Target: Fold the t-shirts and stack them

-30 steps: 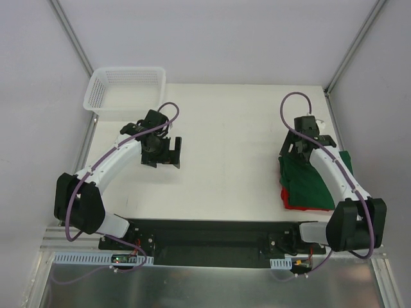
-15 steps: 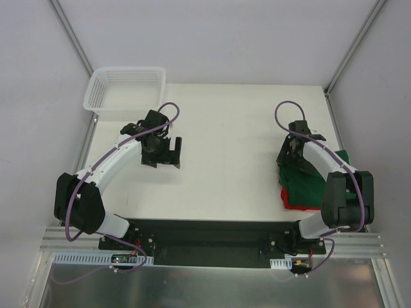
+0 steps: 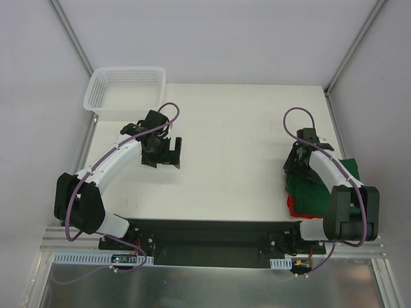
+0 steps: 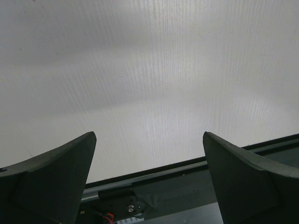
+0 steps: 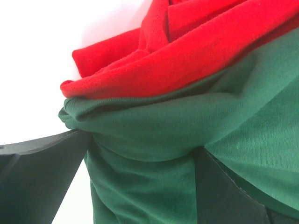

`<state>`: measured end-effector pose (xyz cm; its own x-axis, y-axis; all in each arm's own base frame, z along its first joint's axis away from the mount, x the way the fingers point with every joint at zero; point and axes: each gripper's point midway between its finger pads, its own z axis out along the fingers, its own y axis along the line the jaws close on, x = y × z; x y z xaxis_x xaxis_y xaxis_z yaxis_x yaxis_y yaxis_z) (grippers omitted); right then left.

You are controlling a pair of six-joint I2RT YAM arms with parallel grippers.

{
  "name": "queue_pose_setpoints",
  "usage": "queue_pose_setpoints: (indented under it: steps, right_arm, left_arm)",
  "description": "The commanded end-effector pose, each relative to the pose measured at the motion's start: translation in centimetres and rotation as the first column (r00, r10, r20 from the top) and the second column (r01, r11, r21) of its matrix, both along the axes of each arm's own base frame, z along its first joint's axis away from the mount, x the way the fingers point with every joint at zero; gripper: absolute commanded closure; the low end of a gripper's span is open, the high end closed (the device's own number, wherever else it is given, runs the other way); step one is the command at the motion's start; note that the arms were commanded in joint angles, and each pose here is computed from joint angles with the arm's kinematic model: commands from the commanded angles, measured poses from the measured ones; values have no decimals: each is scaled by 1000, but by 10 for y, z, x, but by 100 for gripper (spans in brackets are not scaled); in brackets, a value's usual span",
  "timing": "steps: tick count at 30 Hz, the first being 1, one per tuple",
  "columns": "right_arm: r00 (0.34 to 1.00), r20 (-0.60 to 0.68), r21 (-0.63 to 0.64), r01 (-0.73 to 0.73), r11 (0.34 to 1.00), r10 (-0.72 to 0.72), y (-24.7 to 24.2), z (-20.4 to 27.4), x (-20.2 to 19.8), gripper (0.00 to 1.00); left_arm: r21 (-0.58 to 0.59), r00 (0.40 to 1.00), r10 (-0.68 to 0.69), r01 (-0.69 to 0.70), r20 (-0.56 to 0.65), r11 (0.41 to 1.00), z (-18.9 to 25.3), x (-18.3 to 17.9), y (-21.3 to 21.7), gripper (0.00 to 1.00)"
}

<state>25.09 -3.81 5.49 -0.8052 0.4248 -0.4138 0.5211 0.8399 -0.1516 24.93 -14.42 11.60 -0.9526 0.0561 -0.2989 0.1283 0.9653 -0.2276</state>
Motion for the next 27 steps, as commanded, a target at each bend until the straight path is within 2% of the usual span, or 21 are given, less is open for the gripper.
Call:
queue_pose_setpoints:
  steps: [1, 5, 8, 12, 13, 16, 17, 20, 23, 24, 26, 27]
  right_arm:
    - [989, -146, -30, 28, 999, -32, -12, -6, -46, 4]
    - [990, -133, -37, 31, 999, -36, -13, 2, -41, 4]
    - [996, -79, -66, 33, 997, -38, -16, 29, -32, 4]
    - [998, 61, -146, 35, 989, -27, -23, 101, -15, 4]
    - [989, 148, -141, 40, 989, -19, -21, 131, -2, 4]
    - [962, 271, -76, -23, 997, 43, -3, 177, 17, 4]
    - [931, 360, -40, -54, 998, 65, 7, 207, 30, 4]
    - [851, 503, 85, -226, 970, 154, 55, 249, 58, 4]
    - [728, 639, 221, -482, 848, 247, 128, 276, 85, 4]
    - [640, 716, 269, -620, 737, 277, 168, 295, 90, 4]
    - [563, 770, 335, -757, 561, 300, 220, 302, 97, 4]
    - [434, 843, 318, -879, 355, 318, 264, 324, 87, 4]
  left_arm:
    - [-19, 1000, -25, 25, 10, 1000, 4, -1, -5, 1]
    - [-18, 1000, -26, 26, 12, 999, 4, -2, -5, 1]
    - [-18, 1000, -23, 24, 18, 1000, 5, -2, -4, 1]
    - [-22, 1000, -23, 23, 20, 999, 7, -2, -5, 1]
    - [-24, 1000, -22, 22, 22, 999, 7, -1, -5, 1]
    - [-29, 999, -21, 22, 24, 999, 9, -1, -6, 1]
    - [-32, 1000, -21, 22, 23, 999, 9, -1, -7, 1]
    - [-36, 999, -23, 24, 29, 999, 11, 0, -8, 1]
    - [-37, 999, -21, 22, 35, 999, 13, -1, -8, 1]
    - [-37, 999, -20, 21, 38, 999, 13, -1, -8, 1]
    - [-37, 999, -13, 15, 49, 999, 16, 0, -7, 1]
    - [-38, 998, -13, 15, 54, 999, 17, 0, -7, 1]
